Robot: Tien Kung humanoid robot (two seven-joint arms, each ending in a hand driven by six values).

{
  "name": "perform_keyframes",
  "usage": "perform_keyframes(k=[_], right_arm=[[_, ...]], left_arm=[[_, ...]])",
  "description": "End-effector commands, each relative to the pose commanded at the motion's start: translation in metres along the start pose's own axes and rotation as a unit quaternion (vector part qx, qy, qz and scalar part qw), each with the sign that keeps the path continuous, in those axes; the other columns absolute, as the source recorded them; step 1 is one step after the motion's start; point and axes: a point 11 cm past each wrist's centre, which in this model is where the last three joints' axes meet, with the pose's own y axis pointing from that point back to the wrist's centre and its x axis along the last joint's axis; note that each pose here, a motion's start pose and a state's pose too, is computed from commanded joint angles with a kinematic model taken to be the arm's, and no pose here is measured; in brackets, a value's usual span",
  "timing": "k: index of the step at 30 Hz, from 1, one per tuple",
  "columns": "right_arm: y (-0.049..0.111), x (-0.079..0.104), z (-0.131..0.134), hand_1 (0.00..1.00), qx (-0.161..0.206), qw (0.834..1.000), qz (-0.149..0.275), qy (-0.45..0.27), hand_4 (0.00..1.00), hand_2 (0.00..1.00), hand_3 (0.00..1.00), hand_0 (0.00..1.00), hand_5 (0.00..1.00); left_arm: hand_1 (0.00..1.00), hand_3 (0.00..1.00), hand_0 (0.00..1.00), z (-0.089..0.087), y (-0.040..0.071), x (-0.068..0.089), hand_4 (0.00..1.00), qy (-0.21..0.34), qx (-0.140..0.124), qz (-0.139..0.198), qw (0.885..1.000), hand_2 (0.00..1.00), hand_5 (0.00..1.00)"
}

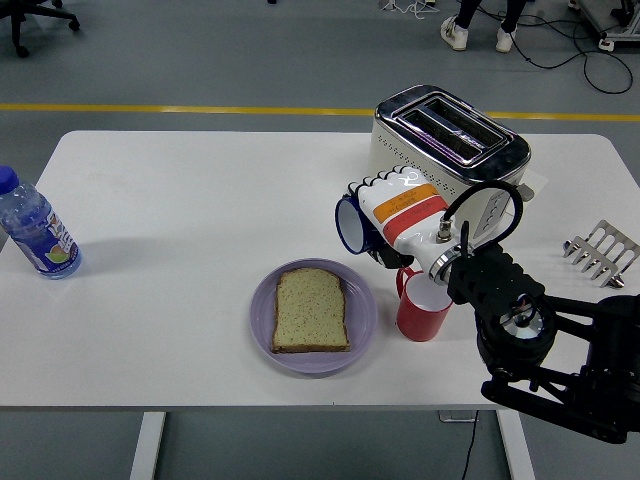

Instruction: Pick up the cup,pour liquid into bread,place the cup on the desk

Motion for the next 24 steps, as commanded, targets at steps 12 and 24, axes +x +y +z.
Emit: perform_keyframes(k=[12, 24], right_arm=[[0.001, -0.017, -0.032, 0.406, 0.059, 0.996, -0.025, 0.066, 0.583, 0.54, 0.559, 0.398, 0.002], [0.0, -0.01, -0.035, 0.405, 0.058, 0.997, -0.007, 0.049, 0.578, 0.538, 0.559, 0.404, 0.002]], left_arm=[[0.646, 0.55, 0.636, -0.007, 0.0, -0.003, 0.322, -0.001, 0.007, -0.003, 1.0, 0.656, 0.836], [0.646, 0.551, 0.636, -0.014, 0.0, -0.007, 0.322, -0.004, 0.012, -0.007, 1.0, 0.655, 0.836]])
